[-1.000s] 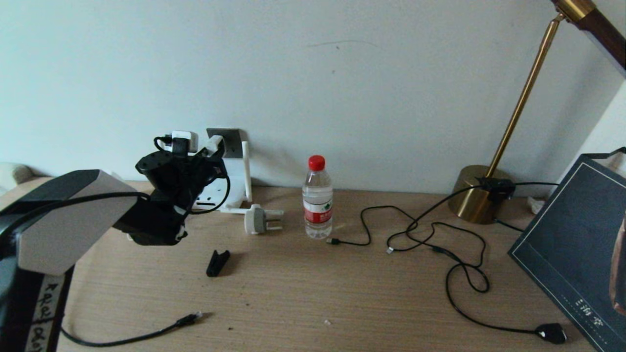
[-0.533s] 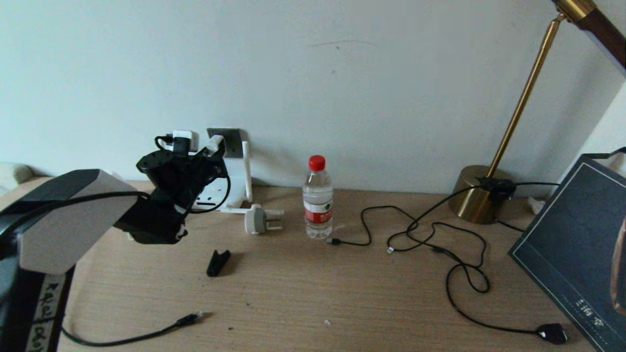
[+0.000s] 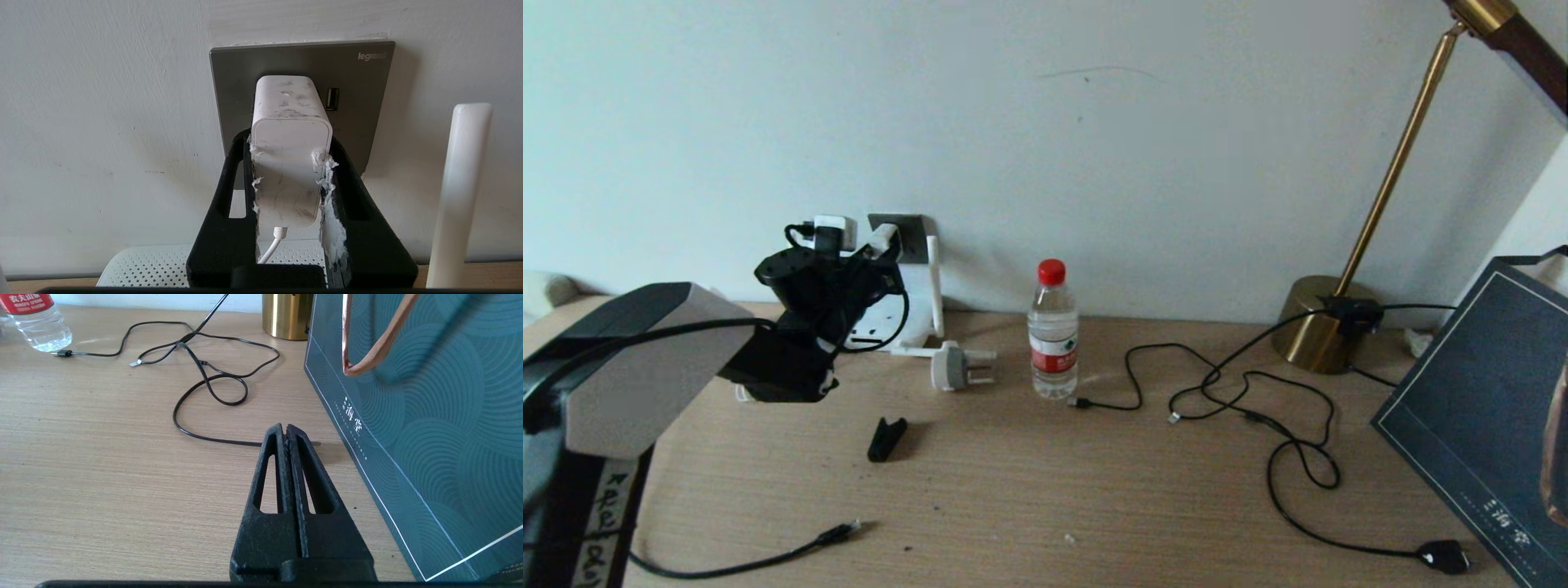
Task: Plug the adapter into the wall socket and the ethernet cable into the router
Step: Plug plug into socket
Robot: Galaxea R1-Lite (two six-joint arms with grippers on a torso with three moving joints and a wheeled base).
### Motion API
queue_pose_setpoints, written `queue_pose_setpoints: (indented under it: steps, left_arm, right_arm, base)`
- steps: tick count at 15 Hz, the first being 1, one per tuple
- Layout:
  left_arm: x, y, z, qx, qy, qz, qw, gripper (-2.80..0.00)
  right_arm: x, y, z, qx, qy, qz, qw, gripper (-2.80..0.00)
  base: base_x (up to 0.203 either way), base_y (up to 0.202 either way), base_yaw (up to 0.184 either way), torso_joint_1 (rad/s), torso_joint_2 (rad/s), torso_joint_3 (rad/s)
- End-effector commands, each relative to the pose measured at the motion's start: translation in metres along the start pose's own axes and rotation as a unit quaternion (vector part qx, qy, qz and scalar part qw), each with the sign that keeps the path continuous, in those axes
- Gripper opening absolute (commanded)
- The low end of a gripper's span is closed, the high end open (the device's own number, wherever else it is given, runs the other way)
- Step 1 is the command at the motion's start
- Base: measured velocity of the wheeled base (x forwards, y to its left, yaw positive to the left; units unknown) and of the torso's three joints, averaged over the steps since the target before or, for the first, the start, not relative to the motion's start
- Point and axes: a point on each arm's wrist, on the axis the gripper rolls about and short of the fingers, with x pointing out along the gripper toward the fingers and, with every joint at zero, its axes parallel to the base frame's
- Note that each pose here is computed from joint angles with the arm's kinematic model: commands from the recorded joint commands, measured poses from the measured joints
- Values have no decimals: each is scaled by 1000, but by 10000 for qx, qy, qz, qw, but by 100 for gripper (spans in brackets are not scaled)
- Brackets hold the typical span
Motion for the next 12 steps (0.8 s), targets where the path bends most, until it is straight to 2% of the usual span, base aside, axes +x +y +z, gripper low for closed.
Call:
queue_pose_setpoints:
  steps: [1, 12]
  left_arm:
    - [1, 0, -2, 1, -2, 3, 10000, -280]
    - [5, -2, -11, -62, 70, 56, 9999, -280]
  right_arm:
    - [0, 0, 0, -1, 2, -1, 10000, -280]
    - [0, 0, 0, -1, 2, -1, 10000, -280]
  base:
    - [0, 0, 0, 0, 0, 0]
    - [0, 0, 0, 0, 0, 0]
